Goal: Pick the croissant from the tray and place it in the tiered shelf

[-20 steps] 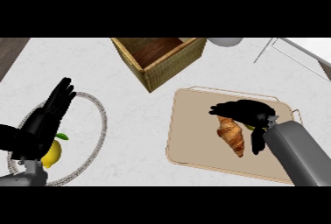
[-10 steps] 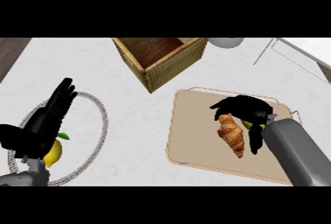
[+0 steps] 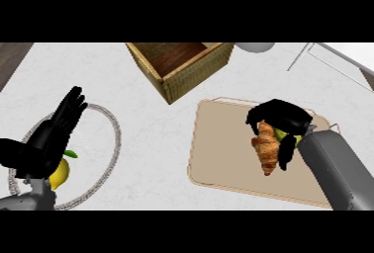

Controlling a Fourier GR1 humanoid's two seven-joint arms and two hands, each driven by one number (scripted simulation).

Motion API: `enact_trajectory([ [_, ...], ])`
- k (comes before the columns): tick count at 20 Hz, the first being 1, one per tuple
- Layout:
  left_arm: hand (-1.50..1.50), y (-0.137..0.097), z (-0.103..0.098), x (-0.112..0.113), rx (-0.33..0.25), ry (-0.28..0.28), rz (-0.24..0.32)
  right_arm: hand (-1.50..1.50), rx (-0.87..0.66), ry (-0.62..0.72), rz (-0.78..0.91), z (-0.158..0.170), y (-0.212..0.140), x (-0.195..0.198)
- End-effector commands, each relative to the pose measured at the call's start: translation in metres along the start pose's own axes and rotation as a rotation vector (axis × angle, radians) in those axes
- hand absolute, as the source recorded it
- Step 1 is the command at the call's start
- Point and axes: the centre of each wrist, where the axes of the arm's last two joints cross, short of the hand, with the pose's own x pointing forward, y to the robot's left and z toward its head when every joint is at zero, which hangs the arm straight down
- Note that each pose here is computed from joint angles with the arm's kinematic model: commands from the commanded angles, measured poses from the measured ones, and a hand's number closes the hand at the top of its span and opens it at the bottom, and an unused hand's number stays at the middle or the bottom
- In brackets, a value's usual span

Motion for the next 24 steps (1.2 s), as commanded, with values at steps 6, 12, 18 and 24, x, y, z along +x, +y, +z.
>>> enact_trajectory([
  [6, 0.0, 0.009, 0.005, -0.001, 0.044, 0.006, -0.005, 1.5, -0.379, 0.814, -0.261, 0.025, -0.013, -0.033],
  [12, 0.0, 0.008, 0.006, -0.004, 0.022, 0.013, -0.006, 1.5, -0.831, 1.208, -0.381, 0.003, -0.072, -0.021],
  [18, 0.0, -0.009, -0.002, 0.004, -0.031, -0.018, 0.014, 1.5, -1.166, 1.458, -0.254, -0.034, -0.154, 0.019],
  [24, 0.0, -0.014, -0.009, 0.009, -0.04, -0.015, 0.0, 1.5, -1.315, 1.638, -0.131, -0.071, -0.238, 0.074],
])
